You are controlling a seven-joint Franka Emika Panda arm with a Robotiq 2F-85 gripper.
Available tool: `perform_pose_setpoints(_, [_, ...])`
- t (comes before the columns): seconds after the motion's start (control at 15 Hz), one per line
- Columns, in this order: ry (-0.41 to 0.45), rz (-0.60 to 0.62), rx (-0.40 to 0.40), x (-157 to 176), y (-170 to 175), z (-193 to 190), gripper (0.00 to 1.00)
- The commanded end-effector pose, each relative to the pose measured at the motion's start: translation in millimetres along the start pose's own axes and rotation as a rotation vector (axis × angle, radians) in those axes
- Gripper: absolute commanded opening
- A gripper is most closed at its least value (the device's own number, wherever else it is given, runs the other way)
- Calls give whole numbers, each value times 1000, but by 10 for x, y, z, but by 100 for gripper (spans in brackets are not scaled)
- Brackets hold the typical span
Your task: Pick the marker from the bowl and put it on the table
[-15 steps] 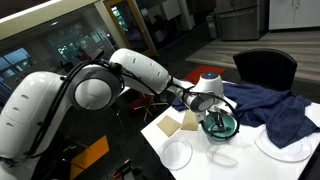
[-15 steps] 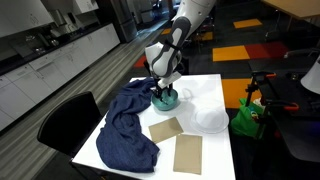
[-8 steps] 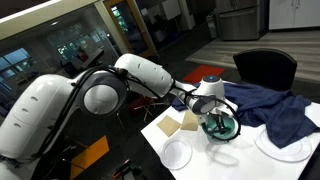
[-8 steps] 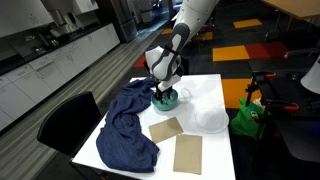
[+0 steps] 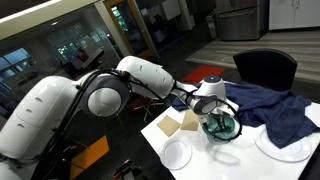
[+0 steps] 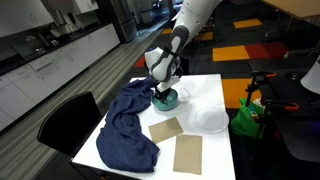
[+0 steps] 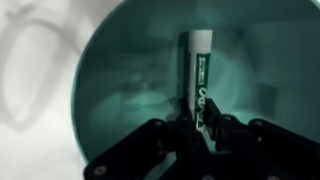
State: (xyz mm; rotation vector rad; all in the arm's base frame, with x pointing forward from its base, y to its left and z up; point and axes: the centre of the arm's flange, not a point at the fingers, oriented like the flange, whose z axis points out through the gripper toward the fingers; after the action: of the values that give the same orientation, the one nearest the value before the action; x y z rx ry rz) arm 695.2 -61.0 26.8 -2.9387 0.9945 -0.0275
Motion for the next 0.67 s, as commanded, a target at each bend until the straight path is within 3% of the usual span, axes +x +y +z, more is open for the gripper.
perform_pose_setpoints(0.0, [-15,15,8,20,-27,-145,5])
perform_pose_setpoints(0.6, [72,36,-14,-186,4,-960,5])
